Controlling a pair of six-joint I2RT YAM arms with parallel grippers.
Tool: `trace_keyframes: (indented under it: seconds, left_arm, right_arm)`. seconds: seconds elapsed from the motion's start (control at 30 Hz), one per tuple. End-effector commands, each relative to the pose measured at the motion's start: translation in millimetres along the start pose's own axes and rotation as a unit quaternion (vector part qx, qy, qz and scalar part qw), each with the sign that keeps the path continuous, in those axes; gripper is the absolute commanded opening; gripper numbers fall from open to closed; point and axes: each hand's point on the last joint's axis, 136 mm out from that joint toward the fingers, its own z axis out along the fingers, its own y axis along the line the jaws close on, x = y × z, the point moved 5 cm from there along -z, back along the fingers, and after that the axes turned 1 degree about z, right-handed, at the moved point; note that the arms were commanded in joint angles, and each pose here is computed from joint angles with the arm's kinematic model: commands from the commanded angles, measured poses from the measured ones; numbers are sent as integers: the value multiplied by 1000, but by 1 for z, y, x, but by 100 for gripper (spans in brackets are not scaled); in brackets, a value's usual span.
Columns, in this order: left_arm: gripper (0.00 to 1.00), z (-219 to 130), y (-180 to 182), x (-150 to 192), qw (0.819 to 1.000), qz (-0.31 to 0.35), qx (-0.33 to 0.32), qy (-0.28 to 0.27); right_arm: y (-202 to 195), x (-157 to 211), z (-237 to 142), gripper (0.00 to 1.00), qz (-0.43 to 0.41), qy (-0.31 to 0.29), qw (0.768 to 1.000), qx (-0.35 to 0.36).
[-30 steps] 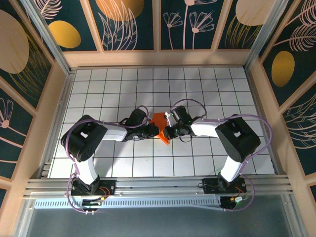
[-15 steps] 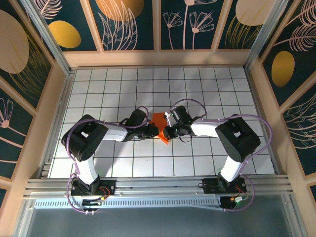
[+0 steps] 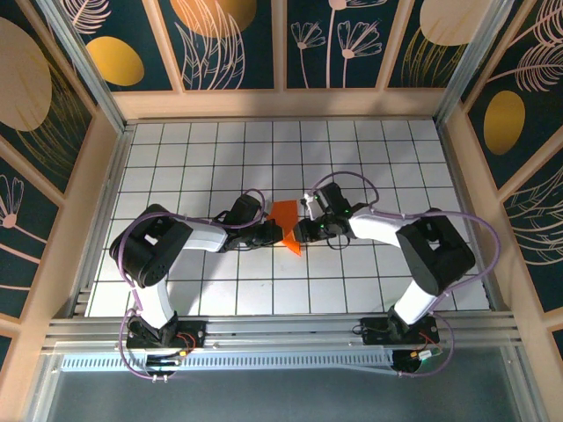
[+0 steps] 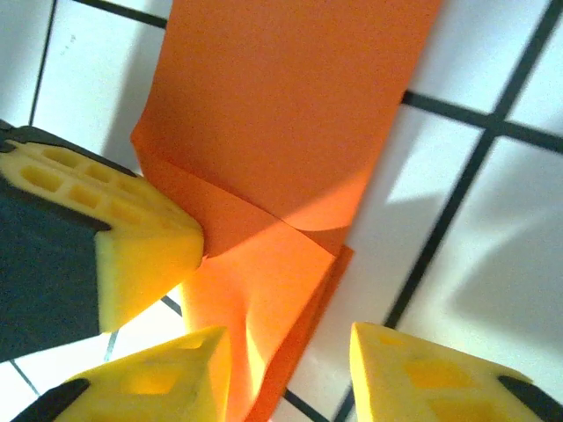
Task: Fold a paper plane with a square sheet of paper (fold left side to right side)
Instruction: Third fold the triangle at the center of the table.
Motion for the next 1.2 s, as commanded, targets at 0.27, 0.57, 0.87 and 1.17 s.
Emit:
trace_keyframes:
  seconds: [0.27, 0.57, 0.87, 1.17]
  left_arm:
    - [0, 4, 31, 16, 997, -24, -67, 19]
    - [0, 4, 31, 16, 997, -25, -67, 19]
    - [0, 4, 31, 16, 997, -25, -68, 20]
    - [0, 5, 31, 16, 997, -24, -69, 21]
  right_arm:
    - [33, 23, -19, 10, 33, 55, 990, -126]
    - [34, 37, 0, 0, 46, 74, 986, -141]
    - [25, 47, 9, 0, 56, 91, 986, -124]
    - [19, 55, 15, 0, 67, 102, 985, -118]
